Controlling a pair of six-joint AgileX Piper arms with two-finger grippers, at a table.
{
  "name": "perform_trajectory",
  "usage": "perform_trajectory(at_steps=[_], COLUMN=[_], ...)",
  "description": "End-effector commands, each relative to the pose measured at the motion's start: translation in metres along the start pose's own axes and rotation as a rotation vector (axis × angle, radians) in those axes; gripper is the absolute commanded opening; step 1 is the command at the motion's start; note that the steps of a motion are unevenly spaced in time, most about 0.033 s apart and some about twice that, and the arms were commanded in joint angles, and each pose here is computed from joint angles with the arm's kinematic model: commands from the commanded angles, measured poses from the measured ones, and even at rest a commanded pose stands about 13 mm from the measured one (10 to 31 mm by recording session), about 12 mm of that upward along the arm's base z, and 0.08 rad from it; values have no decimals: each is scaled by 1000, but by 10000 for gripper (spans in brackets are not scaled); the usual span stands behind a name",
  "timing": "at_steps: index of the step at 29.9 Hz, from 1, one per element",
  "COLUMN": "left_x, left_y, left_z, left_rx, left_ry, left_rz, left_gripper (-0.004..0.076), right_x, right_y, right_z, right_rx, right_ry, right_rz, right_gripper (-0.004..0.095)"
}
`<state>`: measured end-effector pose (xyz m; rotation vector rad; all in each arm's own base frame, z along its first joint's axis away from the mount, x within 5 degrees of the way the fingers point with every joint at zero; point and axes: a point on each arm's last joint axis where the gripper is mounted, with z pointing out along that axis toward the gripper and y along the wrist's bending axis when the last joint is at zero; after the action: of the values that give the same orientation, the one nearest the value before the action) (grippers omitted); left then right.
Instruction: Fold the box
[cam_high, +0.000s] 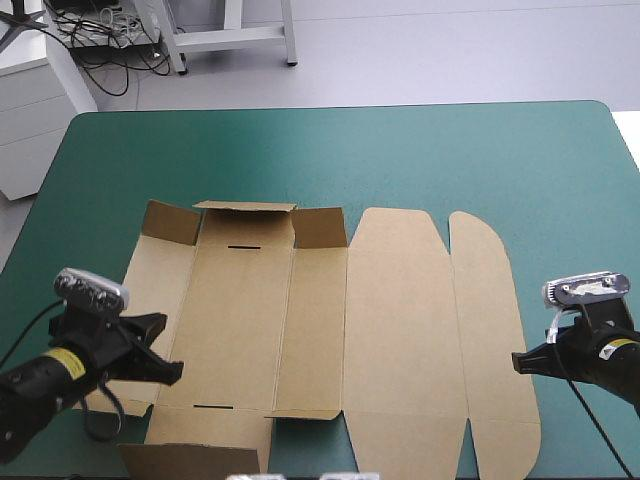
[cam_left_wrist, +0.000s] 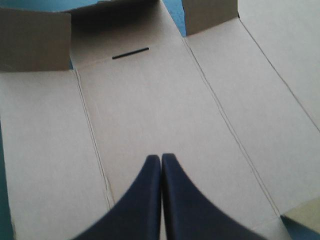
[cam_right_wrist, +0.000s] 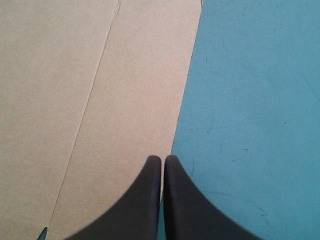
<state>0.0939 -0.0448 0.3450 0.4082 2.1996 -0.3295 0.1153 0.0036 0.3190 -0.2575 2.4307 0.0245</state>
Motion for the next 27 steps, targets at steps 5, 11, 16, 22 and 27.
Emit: perform_trajectory(at_steps=[5, 11, 16, 22, 27], left_x=[-94, -135, -132, -100, -74], left_y=[7, 51, 108, 177, 209], left_z=[10, 12, 12, -4, 0], left_rx=[-102, -300, -355, -278, -148], left_ry=[-88, -120, -47, -11, 50], left_rz=[31, -48, -198, -440, -581], left_gripper=[-9, 15, 15, 15, 14], right_x=[-9, -9, -9, -9, -9], right_y=[-2, -2, -2, -2, -2], right_z=[-5, -5, -5, -5, -5], right_rx=[20, 18, 18, 17, 18], right_ry=[-72, -67, -68, -68, -72], right_rz=[0, 0, 7, 8, 8], right_gripper=[-1, -1, -1, -1, -1])
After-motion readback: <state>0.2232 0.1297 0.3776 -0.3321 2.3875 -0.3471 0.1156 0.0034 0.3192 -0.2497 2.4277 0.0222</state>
